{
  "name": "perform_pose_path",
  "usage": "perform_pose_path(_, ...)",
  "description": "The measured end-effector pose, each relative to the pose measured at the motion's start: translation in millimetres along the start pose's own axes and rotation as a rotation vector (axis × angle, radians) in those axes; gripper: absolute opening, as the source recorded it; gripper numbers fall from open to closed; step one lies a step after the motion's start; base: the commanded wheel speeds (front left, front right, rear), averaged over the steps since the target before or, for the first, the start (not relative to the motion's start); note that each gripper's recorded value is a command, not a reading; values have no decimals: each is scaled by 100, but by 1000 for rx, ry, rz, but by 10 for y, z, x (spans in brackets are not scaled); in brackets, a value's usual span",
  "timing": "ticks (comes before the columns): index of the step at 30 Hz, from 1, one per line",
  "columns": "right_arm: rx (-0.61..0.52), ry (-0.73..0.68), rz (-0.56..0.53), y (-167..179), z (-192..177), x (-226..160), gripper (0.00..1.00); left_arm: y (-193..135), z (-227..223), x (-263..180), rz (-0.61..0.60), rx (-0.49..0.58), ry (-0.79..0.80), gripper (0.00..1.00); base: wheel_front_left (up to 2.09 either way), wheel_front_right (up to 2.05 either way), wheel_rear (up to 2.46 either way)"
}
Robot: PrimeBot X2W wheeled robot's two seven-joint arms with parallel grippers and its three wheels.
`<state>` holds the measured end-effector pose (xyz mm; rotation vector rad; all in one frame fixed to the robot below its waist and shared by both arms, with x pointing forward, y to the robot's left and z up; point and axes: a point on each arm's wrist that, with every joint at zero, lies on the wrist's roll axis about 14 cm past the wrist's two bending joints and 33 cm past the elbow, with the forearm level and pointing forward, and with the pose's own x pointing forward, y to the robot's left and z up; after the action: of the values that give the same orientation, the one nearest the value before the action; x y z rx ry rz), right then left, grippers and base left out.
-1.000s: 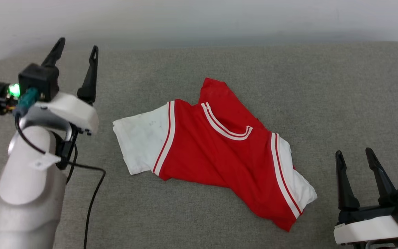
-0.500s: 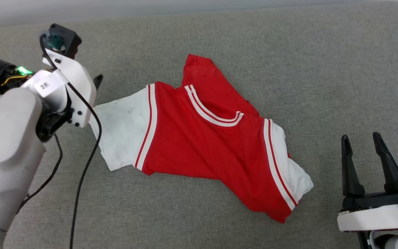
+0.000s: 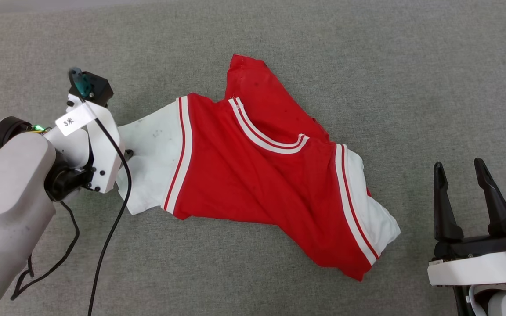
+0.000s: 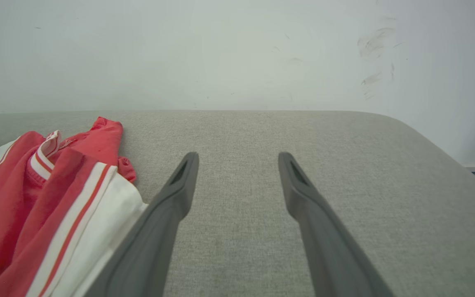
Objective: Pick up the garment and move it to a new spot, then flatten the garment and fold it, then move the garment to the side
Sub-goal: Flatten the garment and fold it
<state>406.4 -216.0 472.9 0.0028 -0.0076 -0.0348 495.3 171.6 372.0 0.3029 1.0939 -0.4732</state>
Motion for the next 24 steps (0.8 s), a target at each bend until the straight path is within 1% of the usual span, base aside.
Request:
perform_pose_path(1, 0, 0, 0, 1, -2, 4, 100, -9, -15, 9, -7, -5, 4, 100, 0, 0, 0)
perform_pose_path(2, 0, 1, 0, 1, -4, 4, 100, -13, -23, 10, -8, -2, 5, 91, 0, 0, 0)
perform_pose_path(3, 1, 1, 1, 4, -4, 6, 100, -16, -22, 10, -7, 6, -3, 33, 0, 0, 0)
perform_pose_path(4, 2, 0, 3, 10, -3, 7, 100, -25, -19, 6, -8, 8, -14, 0, 0, 0, 0)
perform_pose_path(7, 2, -11, 10, 34, 38, 5, 100, -87, 25, -30, -19, 11, -72, 0, 0, 0, 0)
perform_pose_path(10, 6, -25, 14, 50, 96, -24, 100, -104, 138, -140, -23, -13, -184, 0, 0, 0, 0)
perform_pose_path(13, 9, -32, 15, 54, 138, -93, 100, -43, 251, -329, -10, -54, -311, 0, 0, 0, 0)
perform_pose_path(15, 11, -39, 17, 60, 169, -135, 100, 30, 245, -459, 6, -89, -372, 0, 0, 0, 0)
perform_pose_path(19, 15, -52, 24, 82, 225, -196, 100, 226, -23, -651, 71, -169, -415, 0, 0, 0, 0)
perform_pose_path(24, 21, -66, 43, 144, 271, -207, 100, 461, -563, -779, 164, -265, -371, 0, 0, 0, 0)
